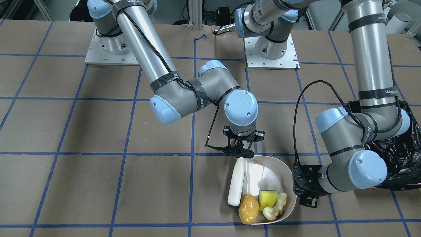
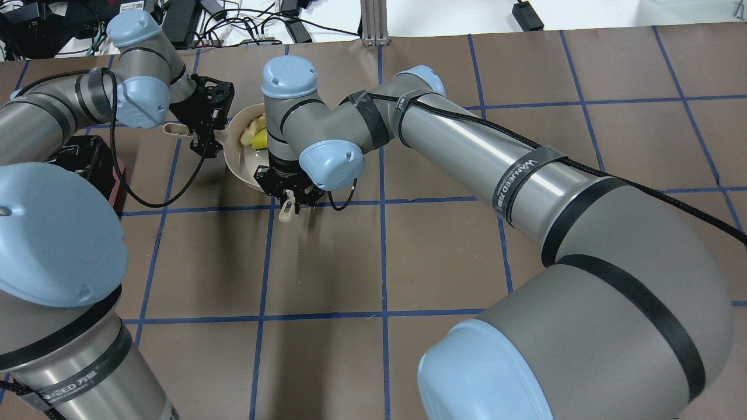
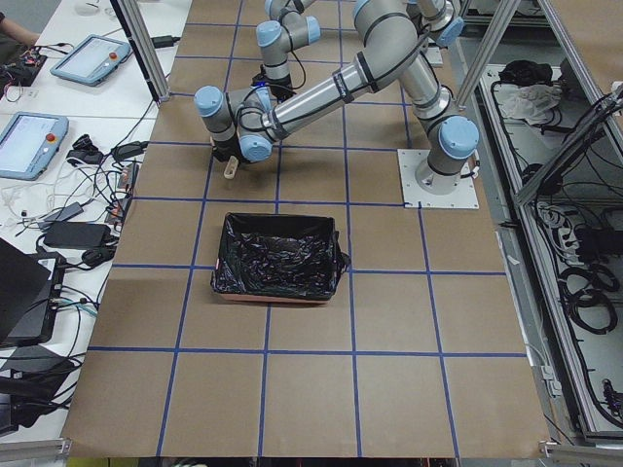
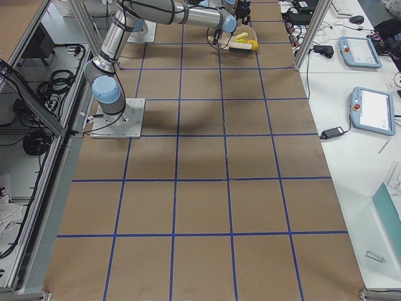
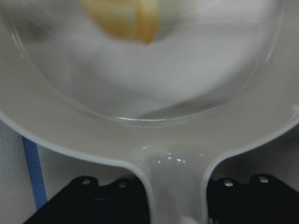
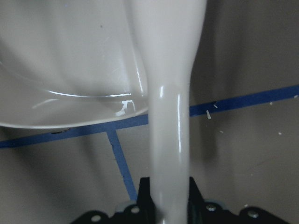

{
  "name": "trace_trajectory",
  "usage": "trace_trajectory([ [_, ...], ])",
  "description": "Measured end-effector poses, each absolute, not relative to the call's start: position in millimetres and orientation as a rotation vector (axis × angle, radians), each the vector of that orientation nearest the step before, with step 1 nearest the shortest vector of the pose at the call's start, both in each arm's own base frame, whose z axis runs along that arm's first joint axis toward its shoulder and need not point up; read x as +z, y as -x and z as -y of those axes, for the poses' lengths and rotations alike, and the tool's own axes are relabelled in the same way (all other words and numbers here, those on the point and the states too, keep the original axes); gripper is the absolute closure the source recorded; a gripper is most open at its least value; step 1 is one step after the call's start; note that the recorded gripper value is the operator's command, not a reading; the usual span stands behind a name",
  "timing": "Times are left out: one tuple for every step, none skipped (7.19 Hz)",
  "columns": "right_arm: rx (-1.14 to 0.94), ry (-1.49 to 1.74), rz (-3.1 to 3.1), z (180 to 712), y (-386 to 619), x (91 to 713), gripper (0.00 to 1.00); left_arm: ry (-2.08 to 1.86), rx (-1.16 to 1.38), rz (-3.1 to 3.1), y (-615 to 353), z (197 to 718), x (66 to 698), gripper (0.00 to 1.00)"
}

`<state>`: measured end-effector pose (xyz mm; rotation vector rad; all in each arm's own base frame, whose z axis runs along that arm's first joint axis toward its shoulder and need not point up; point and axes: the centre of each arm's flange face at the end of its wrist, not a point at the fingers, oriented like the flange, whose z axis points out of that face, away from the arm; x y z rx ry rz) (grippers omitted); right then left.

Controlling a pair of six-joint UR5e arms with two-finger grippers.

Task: Sweep and dump trash into bin
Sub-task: 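Sweep the sponge and bread toward the dustpan with the right gripper's brush, then brush the remaining items into the dustpan held by the left gripper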

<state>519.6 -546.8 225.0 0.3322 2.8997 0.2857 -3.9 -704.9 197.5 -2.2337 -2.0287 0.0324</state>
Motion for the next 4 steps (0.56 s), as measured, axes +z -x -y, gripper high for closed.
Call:
trace_trajectory([
  [0.280, -0.340, -2.881, 545.3, -524.2, 226.1, 0.79, 2.235, 0.032, 2.028, 4.3, 704.8, 197.5, 1.00],
  [0.267, -0.344, -2.862, 543.7, -529.5, 227.8, 0.79, 2.236, 0.032, 2.027, 4.6, 704.8, 197.8, 1.00],
  [0.262, -0.338, -2.850, 540.3, -535.6, 228.7, 0.79, 2.236, 0.034, 2.027, 4.8, 704.8, 198.4, 1.00],
  [0.259, -0.328, -2.846, 535.3, -544.1, 230.6, 0.78, 2.236, 0.036, 2.028, 4.8, 704.8, 198.8, 1.00],
])
